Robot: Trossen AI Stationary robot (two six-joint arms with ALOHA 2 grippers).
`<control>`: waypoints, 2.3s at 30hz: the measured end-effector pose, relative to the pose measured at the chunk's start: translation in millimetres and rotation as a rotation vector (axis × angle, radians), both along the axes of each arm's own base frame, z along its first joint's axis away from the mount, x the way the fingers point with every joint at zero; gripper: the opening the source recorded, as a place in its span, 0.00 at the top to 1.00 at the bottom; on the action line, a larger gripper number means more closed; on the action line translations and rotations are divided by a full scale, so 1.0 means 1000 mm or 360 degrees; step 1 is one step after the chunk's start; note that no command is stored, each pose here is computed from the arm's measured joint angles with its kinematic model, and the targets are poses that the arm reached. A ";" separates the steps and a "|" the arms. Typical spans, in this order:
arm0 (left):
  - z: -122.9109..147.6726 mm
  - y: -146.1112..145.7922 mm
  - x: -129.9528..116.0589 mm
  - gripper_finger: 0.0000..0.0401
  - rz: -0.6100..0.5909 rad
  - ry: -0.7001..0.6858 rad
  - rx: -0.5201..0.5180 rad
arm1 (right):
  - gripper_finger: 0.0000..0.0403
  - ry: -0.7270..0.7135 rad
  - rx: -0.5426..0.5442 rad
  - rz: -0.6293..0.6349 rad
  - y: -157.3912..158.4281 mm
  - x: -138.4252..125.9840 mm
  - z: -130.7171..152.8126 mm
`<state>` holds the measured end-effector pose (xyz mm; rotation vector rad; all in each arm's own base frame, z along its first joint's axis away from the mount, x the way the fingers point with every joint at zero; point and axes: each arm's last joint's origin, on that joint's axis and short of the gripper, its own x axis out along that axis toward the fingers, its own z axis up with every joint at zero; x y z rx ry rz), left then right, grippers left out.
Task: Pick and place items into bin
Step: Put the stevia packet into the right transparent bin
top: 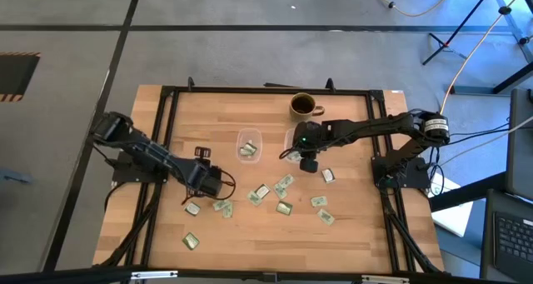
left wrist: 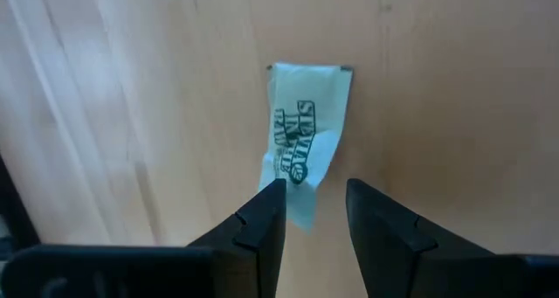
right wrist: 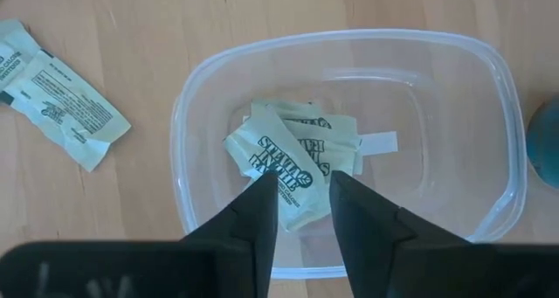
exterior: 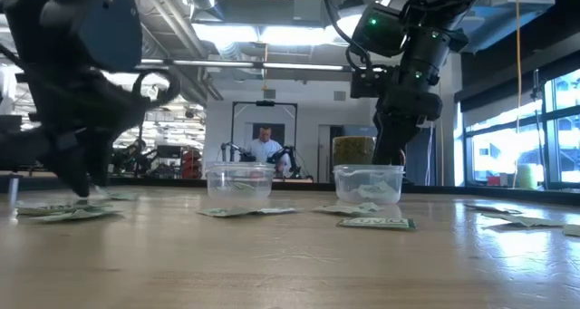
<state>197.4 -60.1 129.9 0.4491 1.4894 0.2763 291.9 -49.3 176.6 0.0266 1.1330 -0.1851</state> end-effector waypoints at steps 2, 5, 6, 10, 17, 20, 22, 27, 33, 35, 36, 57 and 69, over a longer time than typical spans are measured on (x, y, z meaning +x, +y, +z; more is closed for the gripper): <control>-0.004 0.001 0.001 0.71 -0.0002 0.0012 0.0071 | 0.73 0.0000 0.0000 0.0001 0.000 0.000 0.000; -0.008 0.002 0.002 0.71 -0.0009 0.0019 0.0170 | 0.73 -0.0001 0.0000 0.0000 0.000 0.000 0.000; -0.009 0.002 0.002 0.71 -0.0011 0.0023 0.0182 | 0.73 -0.0002 0.0000 0.0001 0.000 0.000 0.000; -0.011 0.001 0.003 0.72 -0.0018 0.0041 0.0184 | 0.73 -0.0002 0.0000 0.0001 0.000 0.000 0.000; -0.012 0.001 0.003 0.86 -0.0006 0.0055 0.0139 | 0.73 -0.0001 0.0000 0.0001 0.000 0.000 0.000; -0.012 0.001 0.003 0.94 -0.0004 0.0059 0.0130 | 0.73 -0.0002 0.0000 0.0000 0.000 0.000 0.000; -0.012 0.001 0.002 0.98 -0.0004 0.0062 0.0124 | 0.73 -0.0002 0.0001 -0.0001 0.000 0.000 0.000; -0.010 0.000 0.004 0.99 -0.0002 0.0056 0.0116 | 0.73 0.0001 0.0002 -0.0003 0.000 0.000 0.000; 0.012 -0.005 0.016 0.99 0.0000 -0.0040 0.0087 | 0.73 -0.0007 -0.0001 -0.0001 0.000 0.000 0.001; 0.024 -0.006 0.022 0.99 0.0000 -0.0124 0.0074 | 0.73 -0.0050 -0.0018 -0.0004 0.000 0.000 0.005; 0.030 -0.007 0.024 0.99 -0.0008 -0.0167 0.0065 | 0.73 -0.0081 -0.0033 -0.0005 0.000 0.000 0.008; 0.107 0.013 0.100 0.99 -0.0206 -0.1253 -0.0576 | 0.73 -0.0788 -0.0623 0.0959 0.064 0.022 0.064; 0.094 0.026 0.116 0.99 -0.0261 -0.1262 -0.0605 | 0.73 -0.0894 -0.0623 0.1077 0.088 0.022 0.068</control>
